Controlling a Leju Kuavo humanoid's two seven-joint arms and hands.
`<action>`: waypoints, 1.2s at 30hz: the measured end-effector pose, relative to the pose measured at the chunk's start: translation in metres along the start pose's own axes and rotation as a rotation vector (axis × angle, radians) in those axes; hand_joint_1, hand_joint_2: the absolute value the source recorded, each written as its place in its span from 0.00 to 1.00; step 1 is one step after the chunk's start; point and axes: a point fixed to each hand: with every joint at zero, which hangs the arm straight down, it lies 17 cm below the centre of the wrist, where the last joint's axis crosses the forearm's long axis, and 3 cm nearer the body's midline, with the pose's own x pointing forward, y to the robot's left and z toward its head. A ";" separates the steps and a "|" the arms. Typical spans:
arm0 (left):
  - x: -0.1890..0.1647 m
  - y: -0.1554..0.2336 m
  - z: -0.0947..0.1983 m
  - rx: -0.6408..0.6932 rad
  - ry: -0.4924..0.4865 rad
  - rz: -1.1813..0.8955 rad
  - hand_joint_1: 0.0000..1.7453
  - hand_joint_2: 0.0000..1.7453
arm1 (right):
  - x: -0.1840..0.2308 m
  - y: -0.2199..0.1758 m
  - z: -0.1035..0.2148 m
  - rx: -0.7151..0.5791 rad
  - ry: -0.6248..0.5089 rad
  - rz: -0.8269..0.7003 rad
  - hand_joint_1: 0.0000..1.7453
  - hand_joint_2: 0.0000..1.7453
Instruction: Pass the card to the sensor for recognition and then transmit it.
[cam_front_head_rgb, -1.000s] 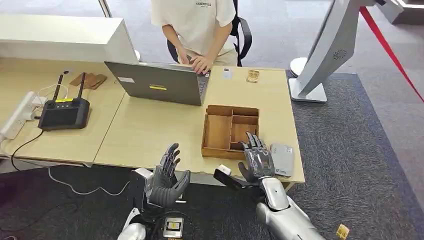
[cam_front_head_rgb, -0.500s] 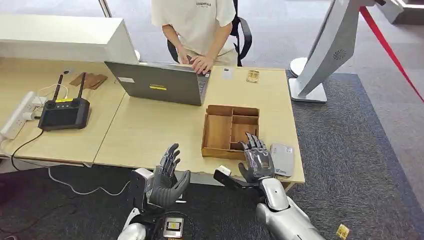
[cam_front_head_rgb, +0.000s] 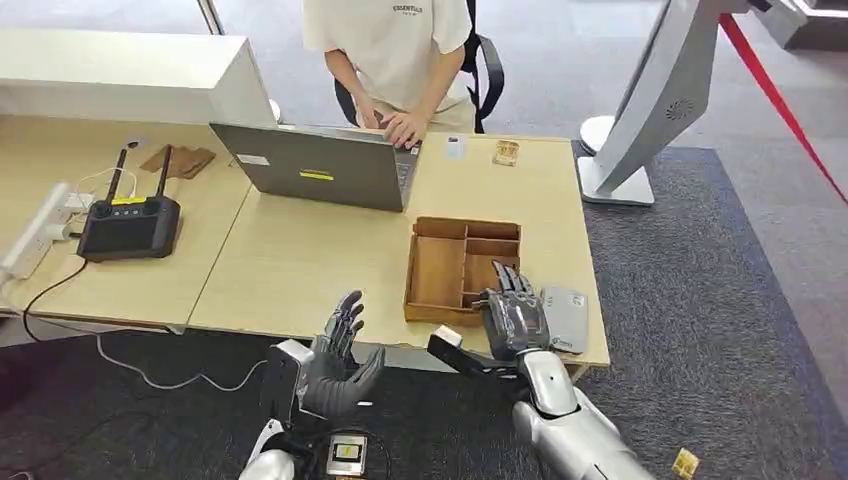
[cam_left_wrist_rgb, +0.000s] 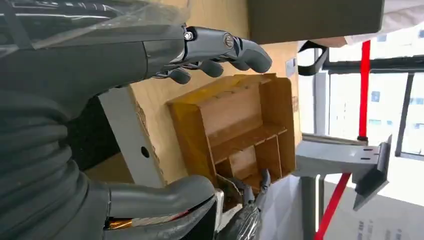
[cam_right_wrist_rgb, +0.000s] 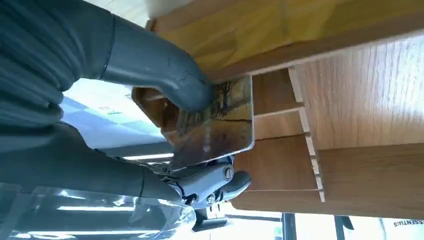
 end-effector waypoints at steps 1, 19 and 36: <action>-0.001 0.000 0.000 0.001 0.002 -0.001 0.00 1.00 | 0.002 -0.003 0.000 -0.013 -0.005 -0.002 1.00 1.00; -0.001 0.000 0.002 0.004 0.004 0.009 0.00 1.00 | 0.025 -0.037 -0.013 -0.103 -0.051 -0.013 1.00 1.00; -0.002 0.001 0.000 0.008 -0.002 0.025 0.00 1.00 | 0.017 -0.166 -0.050 -0.395 -0.074 -0.028 1.00 1.00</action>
